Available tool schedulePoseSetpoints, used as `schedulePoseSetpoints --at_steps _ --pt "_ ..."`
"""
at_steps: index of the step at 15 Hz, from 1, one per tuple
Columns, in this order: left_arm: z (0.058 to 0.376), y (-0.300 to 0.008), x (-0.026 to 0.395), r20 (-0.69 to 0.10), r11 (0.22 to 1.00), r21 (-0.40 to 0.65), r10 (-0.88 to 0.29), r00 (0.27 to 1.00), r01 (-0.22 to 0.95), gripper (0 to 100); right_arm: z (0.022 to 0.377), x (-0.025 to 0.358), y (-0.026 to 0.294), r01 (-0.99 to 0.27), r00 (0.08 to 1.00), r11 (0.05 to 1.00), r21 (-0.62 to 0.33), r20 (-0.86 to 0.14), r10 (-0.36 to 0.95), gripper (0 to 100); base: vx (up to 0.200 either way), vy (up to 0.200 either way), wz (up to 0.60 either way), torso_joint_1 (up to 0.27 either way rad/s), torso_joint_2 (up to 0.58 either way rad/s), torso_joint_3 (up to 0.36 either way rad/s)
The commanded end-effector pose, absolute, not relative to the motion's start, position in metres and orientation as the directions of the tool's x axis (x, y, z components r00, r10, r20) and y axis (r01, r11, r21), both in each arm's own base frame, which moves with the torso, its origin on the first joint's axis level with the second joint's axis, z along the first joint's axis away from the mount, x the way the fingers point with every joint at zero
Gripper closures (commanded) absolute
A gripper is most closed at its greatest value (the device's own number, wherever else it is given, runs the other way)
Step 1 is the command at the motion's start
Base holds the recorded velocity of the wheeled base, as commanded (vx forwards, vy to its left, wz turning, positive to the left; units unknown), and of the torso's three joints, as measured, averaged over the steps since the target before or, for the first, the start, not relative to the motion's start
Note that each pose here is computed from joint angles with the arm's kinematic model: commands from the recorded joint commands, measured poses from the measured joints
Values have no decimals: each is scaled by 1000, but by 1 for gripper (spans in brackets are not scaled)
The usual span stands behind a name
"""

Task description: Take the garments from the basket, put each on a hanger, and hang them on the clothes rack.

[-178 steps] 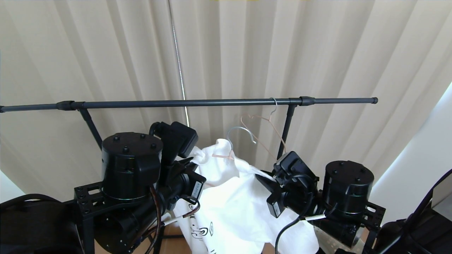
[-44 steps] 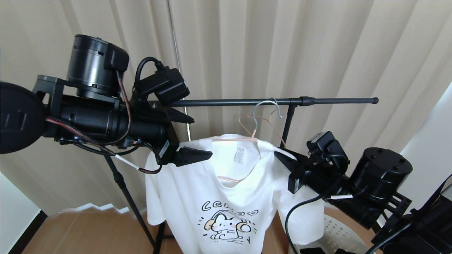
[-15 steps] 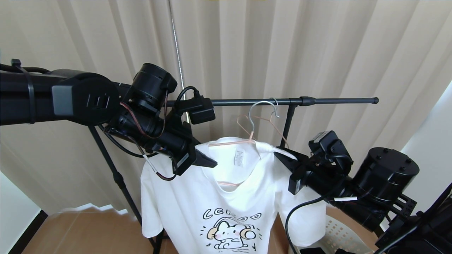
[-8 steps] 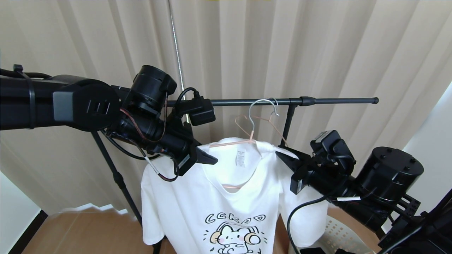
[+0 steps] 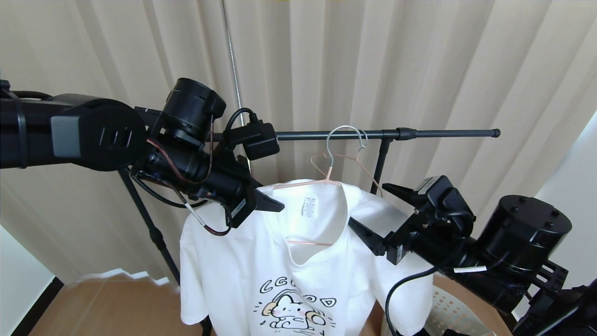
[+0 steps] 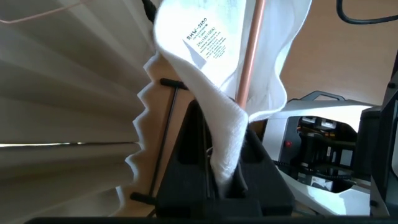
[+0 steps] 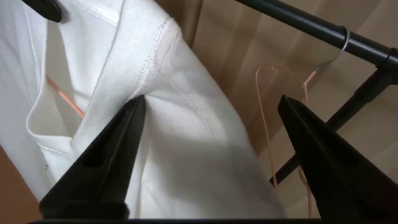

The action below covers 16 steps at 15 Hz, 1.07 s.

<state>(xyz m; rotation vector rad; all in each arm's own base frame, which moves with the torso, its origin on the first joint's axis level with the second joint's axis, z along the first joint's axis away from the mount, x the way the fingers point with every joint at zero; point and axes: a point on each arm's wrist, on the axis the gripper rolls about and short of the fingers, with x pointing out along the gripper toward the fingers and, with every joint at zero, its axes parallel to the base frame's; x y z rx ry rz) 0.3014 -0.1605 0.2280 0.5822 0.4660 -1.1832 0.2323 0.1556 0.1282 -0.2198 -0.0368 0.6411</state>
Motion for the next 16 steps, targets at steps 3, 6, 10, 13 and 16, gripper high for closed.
schedulePoseSetpoints --at_steps 3,6,10,13,16 --pt "236 -147 292 -594 292 206 -721 357 934 100 134 234 144 -573 811 791 -214 -14 585 0 0 0 0 0 0 0" --pt "239 -136 282 -564 314 241 -725 396 918 100 142 235 126 -594 792 775 -216 9 610 0 0 0 0 0 0 0" --pt "238 -125 269 -532 377 261 -712 458 889 100 143 225 108 -684 718 699 -208 -19 696 0 0 0 0 0 0 0" --pt "242 -121 261 -492 429 286 -702 515 857 100 140 224 94 -735 671 653 -185 -57 739 0 0 0 0 0 0 0" --pt "245 -116 250 -481 433 296 -703 524 851 100 131 235 90 -723 689 671 -167 -96 718 0 0 0 0 0 0 0"
